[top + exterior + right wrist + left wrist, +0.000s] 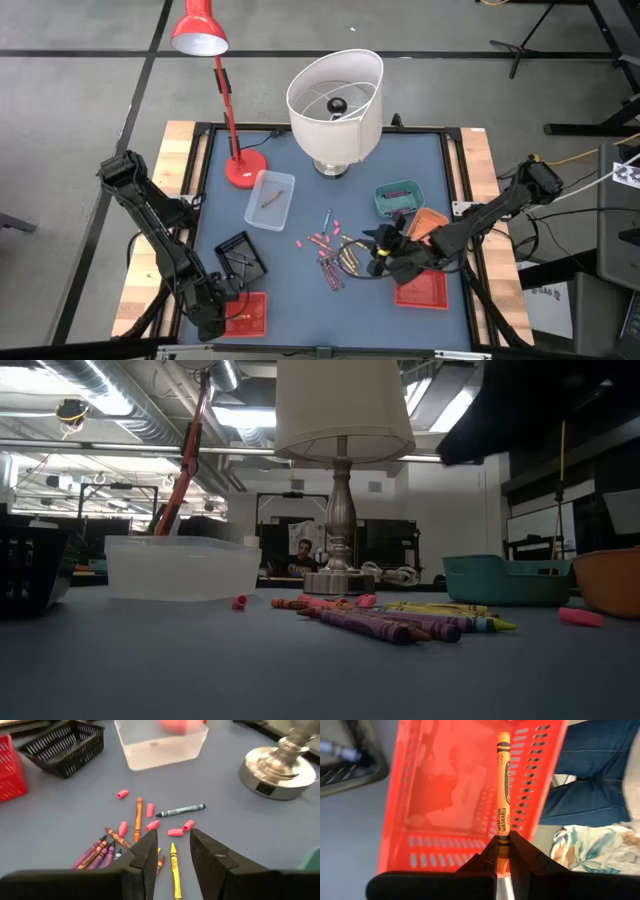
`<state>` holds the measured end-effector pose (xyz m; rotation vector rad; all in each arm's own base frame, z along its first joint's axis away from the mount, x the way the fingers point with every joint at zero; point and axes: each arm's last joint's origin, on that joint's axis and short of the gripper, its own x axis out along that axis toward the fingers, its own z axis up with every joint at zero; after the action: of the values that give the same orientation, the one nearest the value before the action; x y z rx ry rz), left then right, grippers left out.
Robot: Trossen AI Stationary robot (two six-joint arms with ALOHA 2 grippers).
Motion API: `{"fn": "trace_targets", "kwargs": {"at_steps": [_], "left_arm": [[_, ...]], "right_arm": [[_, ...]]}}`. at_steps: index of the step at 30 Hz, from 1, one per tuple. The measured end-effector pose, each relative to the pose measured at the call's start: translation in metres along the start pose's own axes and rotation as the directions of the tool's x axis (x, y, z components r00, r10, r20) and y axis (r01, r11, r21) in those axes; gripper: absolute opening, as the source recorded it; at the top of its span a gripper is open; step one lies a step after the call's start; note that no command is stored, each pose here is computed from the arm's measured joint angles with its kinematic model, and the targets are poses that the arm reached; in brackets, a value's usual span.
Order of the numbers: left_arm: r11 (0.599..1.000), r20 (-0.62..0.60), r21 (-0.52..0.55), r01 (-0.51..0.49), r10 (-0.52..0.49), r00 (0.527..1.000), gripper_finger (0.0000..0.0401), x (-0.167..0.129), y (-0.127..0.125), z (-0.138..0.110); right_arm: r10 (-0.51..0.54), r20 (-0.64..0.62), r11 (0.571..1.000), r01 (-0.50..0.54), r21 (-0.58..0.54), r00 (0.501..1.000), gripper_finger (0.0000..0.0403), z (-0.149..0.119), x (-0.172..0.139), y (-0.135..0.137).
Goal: Sort crayons
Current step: Put the orange crayon into the left red bin, then put the yellow crayon into the orange bin
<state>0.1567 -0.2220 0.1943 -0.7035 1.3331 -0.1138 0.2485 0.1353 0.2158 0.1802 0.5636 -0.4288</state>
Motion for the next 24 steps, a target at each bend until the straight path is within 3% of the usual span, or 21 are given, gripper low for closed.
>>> {"fn": "trace_targets", "kwargs": {"at_steps": [6, 14, 24], "left_arm": [[0.999, -0.001, -0.043, -0.031, 0.031, 1.0, 0.002, 0.0, 0.003, 0.001], [0.986, -0.003, -0.16, -0.041, 0.041, 0.999, 0.0072, 0.0, 0.004, 0.001], [0.987, 0.083, -0.162, -0.015, 0.028, 0.996, 0.0085, 0.0, 0.002, 0.005]], "right_arm": [[0.019, -0.1, 0.997, -0.027, -0.076, 0.995, 0.0113, -0.007, 0.026, 0.0], [-0.03, -0.201, 0.996, 0.012, -0.091, 0.979, 0.0113, -0.018, 0.056, -0.007], [-0.039, -0.316, 0.987, -0.012, -0.159, 0.948, 0.0113, -0.029, 0.08, -0.015]]}}
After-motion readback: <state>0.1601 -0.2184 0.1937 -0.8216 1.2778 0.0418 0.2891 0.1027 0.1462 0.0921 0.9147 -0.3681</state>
